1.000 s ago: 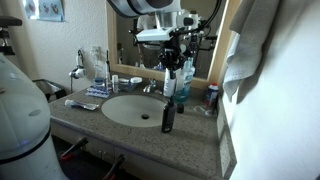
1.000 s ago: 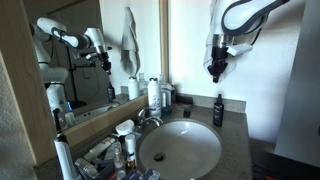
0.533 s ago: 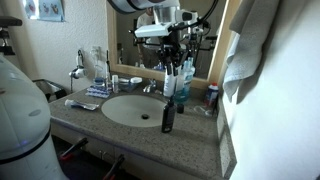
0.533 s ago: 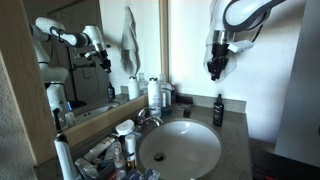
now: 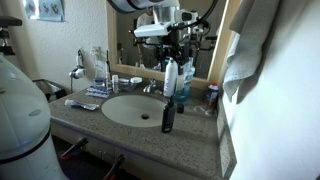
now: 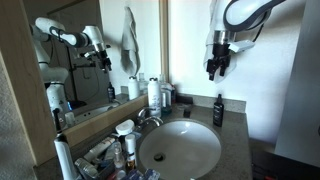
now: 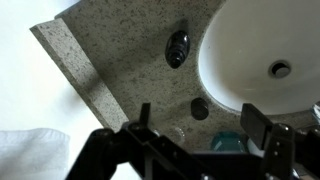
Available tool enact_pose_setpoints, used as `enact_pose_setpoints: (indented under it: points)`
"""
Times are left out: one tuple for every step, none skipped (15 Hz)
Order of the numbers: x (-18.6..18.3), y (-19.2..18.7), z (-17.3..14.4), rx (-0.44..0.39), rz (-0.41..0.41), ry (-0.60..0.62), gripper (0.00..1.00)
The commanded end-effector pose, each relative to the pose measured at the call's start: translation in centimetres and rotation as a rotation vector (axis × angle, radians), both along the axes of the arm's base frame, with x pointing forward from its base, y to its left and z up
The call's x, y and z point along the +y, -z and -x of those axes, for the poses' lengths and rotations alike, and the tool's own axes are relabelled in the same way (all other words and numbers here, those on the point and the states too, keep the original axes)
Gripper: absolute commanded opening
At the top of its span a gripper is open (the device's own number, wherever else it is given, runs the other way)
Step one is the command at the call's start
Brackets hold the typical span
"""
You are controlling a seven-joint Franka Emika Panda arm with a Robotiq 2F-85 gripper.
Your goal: Press the spray bottle.
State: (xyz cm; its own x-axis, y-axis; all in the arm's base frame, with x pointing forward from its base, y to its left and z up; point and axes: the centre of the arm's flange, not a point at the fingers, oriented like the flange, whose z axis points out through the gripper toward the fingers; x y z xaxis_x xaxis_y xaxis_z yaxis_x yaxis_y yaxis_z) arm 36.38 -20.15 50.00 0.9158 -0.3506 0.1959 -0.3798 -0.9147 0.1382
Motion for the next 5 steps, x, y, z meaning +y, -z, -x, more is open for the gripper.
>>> enact_pose_setpoints:
  points:
    - [0.69, -0.55, 0.93, 0.01, 0.006, -0.008, 1.0]
    - [0.66, -0.55, 1.04, 0.022, -0.001, -0.003, 1.0]
    - [0.66, -0.51, 1.22, 0.019, -0.004, -0.006, 1.0]
    - [0.7, -0.5, 1.4, 0.02, -0.007, -0.005, 1.0]
    - [0.75, -0.53, 1.49, 0.025, -0.007, -0.002, 1.0]
